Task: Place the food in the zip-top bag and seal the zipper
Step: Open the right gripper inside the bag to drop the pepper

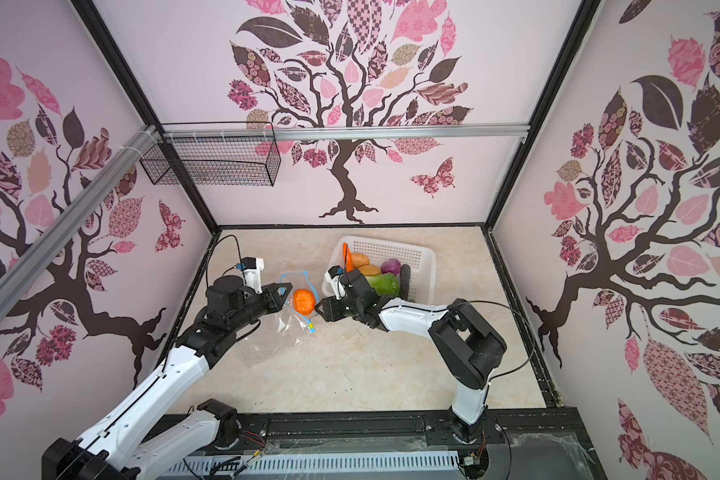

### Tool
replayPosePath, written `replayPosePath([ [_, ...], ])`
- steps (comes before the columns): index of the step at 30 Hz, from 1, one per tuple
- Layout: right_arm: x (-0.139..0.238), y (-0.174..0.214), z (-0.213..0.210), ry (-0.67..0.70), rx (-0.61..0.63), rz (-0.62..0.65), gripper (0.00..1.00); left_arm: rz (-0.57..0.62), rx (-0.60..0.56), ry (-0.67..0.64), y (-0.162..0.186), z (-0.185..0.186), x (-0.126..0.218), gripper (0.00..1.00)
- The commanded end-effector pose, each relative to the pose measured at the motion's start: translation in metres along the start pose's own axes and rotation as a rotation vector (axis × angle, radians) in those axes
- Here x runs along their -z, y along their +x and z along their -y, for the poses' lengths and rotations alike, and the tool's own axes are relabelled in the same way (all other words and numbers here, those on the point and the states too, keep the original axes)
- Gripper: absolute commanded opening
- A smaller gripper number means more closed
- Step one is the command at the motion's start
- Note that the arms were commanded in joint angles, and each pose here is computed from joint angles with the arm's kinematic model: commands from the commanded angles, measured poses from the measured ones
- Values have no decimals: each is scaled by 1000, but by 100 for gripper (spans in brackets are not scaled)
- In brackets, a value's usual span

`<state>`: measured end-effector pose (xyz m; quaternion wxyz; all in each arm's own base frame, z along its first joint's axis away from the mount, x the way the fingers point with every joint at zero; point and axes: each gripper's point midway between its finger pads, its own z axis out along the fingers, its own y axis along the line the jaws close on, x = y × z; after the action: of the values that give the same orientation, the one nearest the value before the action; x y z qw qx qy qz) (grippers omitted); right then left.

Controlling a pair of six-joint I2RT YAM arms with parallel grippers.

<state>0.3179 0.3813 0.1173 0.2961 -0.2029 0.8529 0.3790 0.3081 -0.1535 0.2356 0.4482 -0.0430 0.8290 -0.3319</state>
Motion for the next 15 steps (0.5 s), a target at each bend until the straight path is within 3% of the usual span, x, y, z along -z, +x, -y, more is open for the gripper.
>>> replayPosePath([
  [1,-7,-21,-17,-69,-5,45,56,40,-9,21,-13,8,5,0],
  [6,-12,-24,-22,-104,-17,49,49,46,1,6,-13,4,4,0],
  [9,-14,-25,-26,-126,-26,46,25,48,-3,-6,-13,2,4,0],
  [11,-13,-26,-29,-138,-28,50,0,51,-9,-25,-13,-1,4,0],
  [15,-3,-34,-32,-123,-6,71,0,60,-34,-100,-13,-15,5,0],
])
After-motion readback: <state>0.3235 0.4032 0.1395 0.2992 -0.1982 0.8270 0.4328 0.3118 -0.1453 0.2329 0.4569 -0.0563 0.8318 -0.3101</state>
